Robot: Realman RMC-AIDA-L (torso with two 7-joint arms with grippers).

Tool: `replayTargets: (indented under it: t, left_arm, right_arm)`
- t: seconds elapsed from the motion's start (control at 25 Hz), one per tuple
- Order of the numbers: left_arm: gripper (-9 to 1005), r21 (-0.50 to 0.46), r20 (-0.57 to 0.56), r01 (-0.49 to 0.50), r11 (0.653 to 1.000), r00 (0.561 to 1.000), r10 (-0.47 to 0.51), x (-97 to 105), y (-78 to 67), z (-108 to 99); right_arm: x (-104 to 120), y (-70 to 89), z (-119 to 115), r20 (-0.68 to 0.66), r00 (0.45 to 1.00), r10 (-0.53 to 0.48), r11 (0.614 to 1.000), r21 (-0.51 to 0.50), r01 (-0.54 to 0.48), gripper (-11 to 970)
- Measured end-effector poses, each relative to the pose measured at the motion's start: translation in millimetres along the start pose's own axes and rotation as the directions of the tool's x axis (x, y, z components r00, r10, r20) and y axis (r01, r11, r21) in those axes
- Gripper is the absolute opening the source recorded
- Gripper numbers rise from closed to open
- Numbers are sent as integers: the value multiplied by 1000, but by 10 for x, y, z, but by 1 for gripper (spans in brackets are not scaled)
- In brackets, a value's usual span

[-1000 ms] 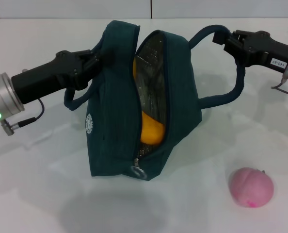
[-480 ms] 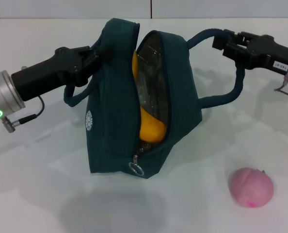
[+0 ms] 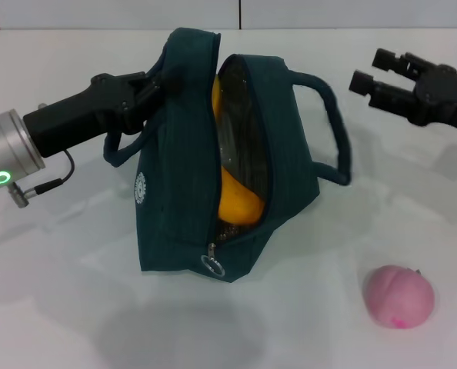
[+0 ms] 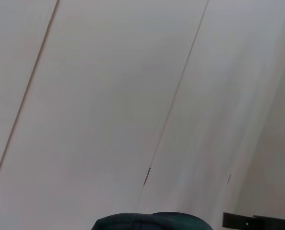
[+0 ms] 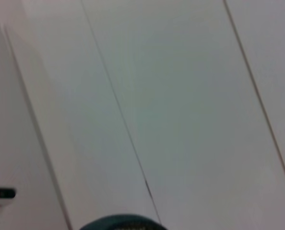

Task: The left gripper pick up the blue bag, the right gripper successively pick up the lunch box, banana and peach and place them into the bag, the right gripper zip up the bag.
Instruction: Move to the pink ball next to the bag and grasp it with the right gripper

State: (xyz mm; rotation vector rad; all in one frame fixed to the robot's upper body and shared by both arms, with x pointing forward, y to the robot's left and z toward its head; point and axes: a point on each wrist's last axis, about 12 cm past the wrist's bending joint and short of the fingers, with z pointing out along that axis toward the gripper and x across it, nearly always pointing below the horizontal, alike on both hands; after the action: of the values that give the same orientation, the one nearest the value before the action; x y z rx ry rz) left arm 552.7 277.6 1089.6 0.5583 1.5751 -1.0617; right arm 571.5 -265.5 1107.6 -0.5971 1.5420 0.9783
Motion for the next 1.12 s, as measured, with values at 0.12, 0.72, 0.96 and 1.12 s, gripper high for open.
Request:
replayTargets:
  t: [0.12, 0.72, 0.96, 1.12]
  left_arm:
    - [33, -5, 5, 3, 1000, 1000, -3, 6, 0, -13]
    - [33, -20, 9, -6, 1000, 1000, 6, 35, -2, -61]
    - [33, -17, 0, -13, 1000, 1000, 13, 46, -7, -57]
    - [33, -17, -2, -12, 1000, 1000, 12, 52, -9, -60]
  right_arm:
    - [4, 28, -172, 4, 1000, -14, 999, -30, 14, 724]
    - [697, 475, -854, -226, 915, -334, 921, -283, 266, 782]
    - [815, 513, -959, -256, 904, -342, 925, -259, 276, 782]
    - [864, 547, -1053, -267, 908, -324, 934, -241, 263, 783]
